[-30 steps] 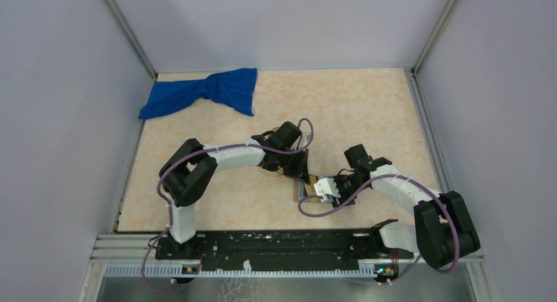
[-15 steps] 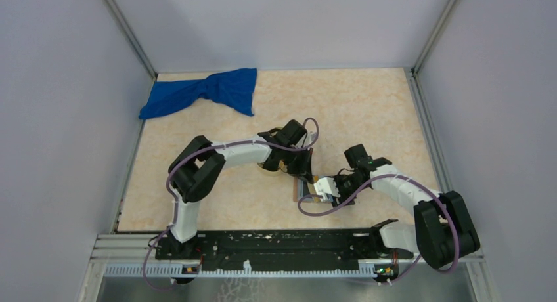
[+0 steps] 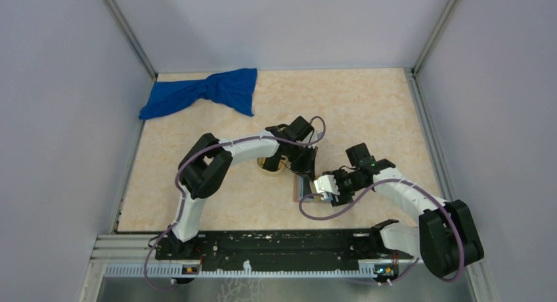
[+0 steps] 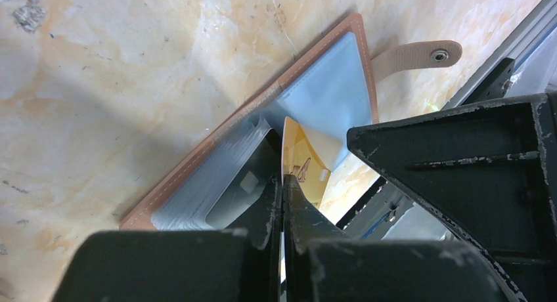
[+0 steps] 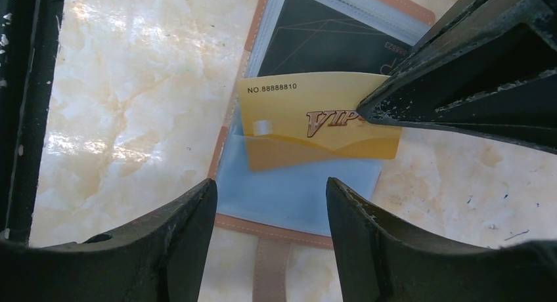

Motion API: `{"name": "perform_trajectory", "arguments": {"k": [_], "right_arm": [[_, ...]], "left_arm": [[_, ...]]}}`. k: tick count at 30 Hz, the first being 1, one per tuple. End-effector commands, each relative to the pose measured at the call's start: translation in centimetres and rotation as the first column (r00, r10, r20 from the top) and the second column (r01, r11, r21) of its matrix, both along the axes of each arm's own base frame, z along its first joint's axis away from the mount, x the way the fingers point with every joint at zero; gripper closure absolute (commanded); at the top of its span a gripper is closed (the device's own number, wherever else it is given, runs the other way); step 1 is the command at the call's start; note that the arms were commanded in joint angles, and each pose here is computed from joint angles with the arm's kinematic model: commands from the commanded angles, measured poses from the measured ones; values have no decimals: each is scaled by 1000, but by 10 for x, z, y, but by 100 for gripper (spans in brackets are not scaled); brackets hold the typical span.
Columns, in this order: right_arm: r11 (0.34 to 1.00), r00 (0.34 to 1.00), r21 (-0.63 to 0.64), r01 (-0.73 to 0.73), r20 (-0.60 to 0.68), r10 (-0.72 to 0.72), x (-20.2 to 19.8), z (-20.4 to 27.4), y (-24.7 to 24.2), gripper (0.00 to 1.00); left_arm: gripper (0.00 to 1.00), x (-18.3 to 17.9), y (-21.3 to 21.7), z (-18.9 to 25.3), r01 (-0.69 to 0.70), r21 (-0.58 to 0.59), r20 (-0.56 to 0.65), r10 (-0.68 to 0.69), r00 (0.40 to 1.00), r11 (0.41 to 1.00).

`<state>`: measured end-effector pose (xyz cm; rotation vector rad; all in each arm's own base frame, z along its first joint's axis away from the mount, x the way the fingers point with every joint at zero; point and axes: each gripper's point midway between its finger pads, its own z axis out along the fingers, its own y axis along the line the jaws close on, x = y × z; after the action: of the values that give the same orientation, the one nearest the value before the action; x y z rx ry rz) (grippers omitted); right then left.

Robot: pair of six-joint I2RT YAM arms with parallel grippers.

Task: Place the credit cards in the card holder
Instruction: Insert the credit card into the card holder.

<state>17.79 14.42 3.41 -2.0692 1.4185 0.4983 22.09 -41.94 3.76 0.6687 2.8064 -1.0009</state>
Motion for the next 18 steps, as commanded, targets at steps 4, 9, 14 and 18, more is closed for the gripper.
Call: {"name": "perform_trajectory", "arguments": {"k": [4, 9, 14, 18], "right_arm": [[999, 1000, 32, -6, 18, 5, 4, 2, 8, 38], [1000, 1000, 29, -11, 9, 11, 2, 0, 7, 37], [1000, 1000, 24, -19, -2, 19, -1, -2, 6, 36], [1000, 1000, 14, -17, -9, 17, -1, -4, 5, 35]], "left_arm": [[100, -5, 22, -29, 36, 154, -30, -31, 999, 987], [100, -5, 25, -33, 59, 176, -54, -50, 997, 983], [100, -6, 27, -36, 93, 186, -95, -76, 993, 978], [100, -7, 31, -39, 111, 192, -123, -88, 989, 975]]}}
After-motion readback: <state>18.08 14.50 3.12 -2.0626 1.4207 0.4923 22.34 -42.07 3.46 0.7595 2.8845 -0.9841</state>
